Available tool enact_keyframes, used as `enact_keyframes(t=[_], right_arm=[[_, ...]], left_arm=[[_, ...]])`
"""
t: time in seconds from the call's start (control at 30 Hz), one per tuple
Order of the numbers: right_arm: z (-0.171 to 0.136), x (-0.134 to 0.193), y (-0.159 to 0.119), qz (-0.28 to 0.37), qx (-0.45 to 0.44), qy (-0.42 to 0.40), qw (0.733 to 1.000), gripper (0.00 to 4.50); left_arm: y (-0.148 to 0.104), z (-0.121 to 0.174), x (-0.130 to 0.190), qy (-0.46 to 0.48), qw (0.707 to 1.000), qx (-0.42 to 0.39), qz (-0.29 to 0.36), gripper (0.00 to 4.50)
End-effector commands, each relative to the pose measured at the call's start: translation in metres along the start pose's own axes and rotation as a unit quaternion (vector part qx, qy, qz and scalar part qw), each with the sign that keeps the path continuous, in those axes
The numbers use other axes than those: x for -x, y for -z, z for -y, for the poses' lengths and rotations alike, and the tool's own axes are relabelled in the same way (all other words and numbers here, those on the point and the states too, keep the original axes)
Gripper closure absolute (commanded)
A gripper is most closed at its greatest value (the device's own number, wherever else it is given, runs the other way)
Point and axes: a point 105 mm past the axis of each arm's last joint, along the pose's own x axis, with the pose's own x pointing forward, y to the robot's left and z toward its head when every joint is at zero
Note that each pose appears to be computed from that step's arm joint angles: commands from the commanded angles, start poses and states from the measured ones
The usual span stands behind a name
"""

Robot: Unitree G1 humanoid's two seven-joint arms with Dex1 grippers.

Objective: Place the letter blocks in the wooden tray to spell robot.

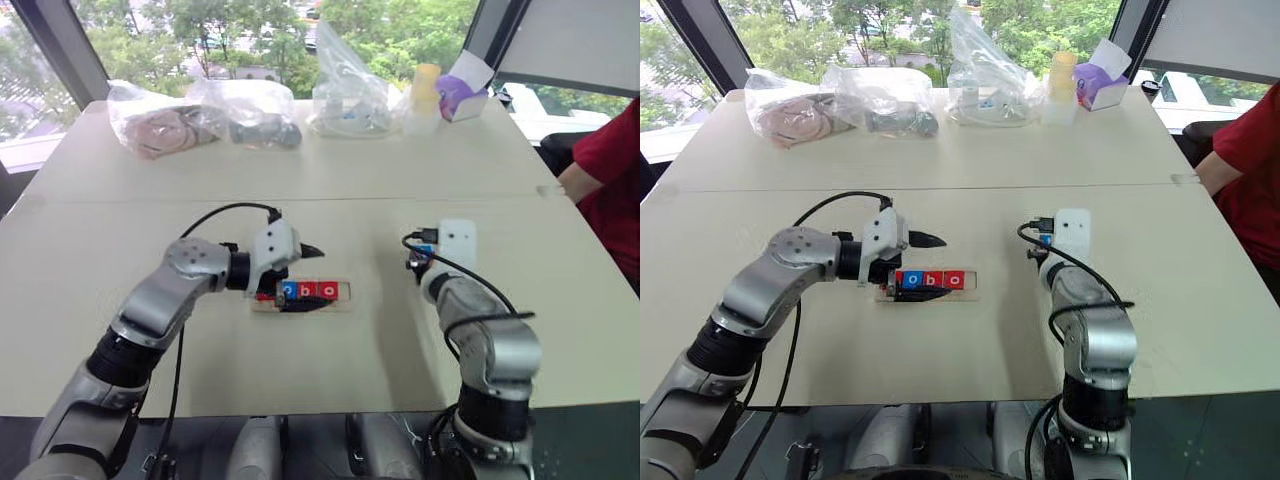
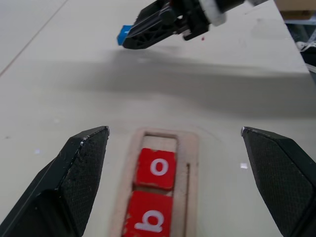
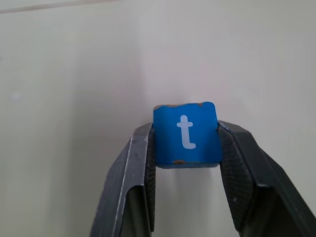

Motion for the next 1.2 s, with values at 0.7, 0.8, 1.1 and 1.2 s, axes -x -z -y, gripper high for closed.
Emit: enact_keyframes(t=[0.7,0.8,1.1,1.2], right_arm=[[0.024,0.021,-0.051,0.107,0.239,-0.334,0.906,0.04],[0.048,0.012,-0.051,0.086,0.294,-0.400,0.863,0.04],[0.049,-0.007,-0.027,0.024,0.330,-0.501,0.800,0.04],[0.048,-0.011,-0.018,0.010,0.352,-0.515,0.782,0.04]], left_arm=[[-0.024,-0.008,0.047,0.035,0.999,0.010,0.008,0.00],[-0.028,-0.001,0.060,0.049,0.999,0.011,-0.007,0.00],[-0.017,0.003,0.072,0.008,0.999,0.028,-0.027,0.00],[-0.015,0.007,0.076,0.003,0.999,0.036,-0.028,0.00]])
